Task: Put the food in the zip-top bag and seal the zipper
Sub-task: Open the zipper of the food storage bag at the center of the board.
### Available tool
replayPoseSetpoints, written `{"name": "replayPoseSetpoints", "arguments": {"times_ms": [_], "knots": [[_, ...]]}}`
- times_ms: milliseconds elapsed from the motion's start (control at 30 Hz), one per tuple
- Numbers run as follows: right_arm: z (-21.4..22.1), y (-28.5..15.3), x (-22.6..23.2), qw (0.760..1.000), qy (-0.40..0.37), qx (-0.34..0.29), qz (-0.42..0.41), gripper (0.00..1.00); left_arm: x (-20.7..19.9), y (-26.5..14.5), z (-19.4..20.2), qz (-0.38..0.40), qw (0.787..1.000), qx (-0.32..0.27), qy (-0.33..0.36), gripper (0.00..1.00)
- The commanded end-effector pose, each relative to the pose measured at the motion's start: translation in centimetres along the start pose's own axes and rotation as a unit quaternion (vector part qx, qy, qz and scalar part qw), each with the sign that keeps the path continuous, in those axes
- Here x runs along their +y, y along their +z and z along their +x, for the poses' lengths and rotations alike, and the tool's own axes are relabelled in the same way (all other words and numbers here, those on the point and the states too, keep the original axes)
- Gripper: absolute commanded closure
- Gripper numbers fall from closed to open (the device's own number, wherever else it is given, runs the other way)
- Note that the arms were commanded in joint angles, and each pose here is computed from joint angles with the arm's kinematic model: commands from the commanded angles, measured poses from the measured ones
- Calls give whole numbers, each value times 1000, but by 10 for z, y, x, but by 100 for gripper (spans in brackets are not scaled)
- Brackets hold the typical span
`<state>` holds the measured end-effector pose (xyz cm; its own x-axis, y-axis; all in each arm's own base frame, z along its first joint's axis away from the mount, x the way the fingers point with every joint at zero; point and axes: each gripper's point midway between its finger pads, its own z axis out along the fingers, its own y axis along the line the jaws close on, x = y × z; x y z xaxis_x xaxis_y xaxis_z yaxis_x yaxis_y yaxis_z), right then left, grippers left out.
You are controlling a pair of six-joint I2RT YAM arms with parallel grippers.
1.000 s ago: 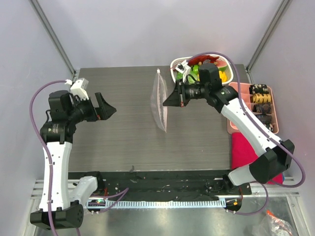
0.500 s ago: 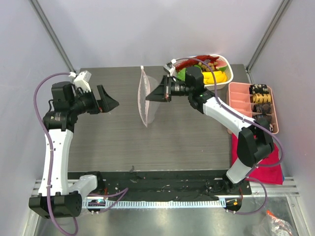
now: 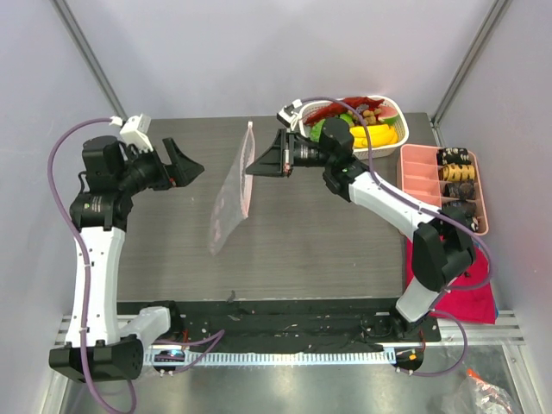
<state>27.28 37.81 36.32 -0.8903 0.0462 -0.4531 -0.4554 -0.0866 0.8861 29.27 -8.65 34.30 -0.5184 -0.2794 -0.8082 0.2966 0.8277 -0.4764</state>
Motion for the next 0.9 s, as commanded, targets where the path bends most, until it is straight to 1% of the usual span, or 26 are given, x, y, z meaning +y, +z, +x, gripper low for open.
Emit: {"name": "replayPoseSetpoints", "arguments": {"times_ms": [0, 67, 133, 200, 233, 333, 400, 500, 567, 600, 633, 733, 867], "knots": [[15, -10, -78, 993, -2, 12, 114, 99, -8, 7, 0, 26, 999, 13, 40, 9], [16, -14, -94, 989, -6, 12, 147, 99, -10, 16, 5, 35, 998, 33, 38, 12], [17, -16, -105, 985, -9, 11, 173, 99, -24, 21, 8, 55, 996, 46, 47, 15], [13, -19, -111, 980, -21, 9, 198, 99, -33, 30, 14, 69, 994, 65, 48, 15], [10, -18, -115, 977, -25, 4, 210, 99, -38, 31, 12, 75, 994, 66, 52, 15], [7, -15, -117, 974, -35, 4, 226, 99, -48, 40, 20, 86, 991, 83, 60, 16], [9, -11, -114, 973, -39, 7, 226, 99, -59, 43, 25, 92, 988, 96, 78, 17], [10, -7, -108, 973, -45, 7, 225, 99, -62, 51, 30, 77, 986, 111, 98, 18], [6, -5, -102, 973, -56, 3, 224, 99, -67, 57, 34, 72, 984, 121, 108, 20], [7, -3, -98, 973, -59, 4, 222, 99, -67, 59, 36, 70, 983, 127, 110, 20], [5, -2, -94, 974, -65, 2, 219, 99, -66, 64, 44, 66, 981, 146, 108, 22], [-1, 1, -79, 974, -78, -5, 211, 99, -75, 65, 54, 84, 975, 174, 112, 24], [-3, 4, -59, 976, -87, -12, 198, 99, -79, 70, 58, 89, 972, 180, 118, 26]]}}
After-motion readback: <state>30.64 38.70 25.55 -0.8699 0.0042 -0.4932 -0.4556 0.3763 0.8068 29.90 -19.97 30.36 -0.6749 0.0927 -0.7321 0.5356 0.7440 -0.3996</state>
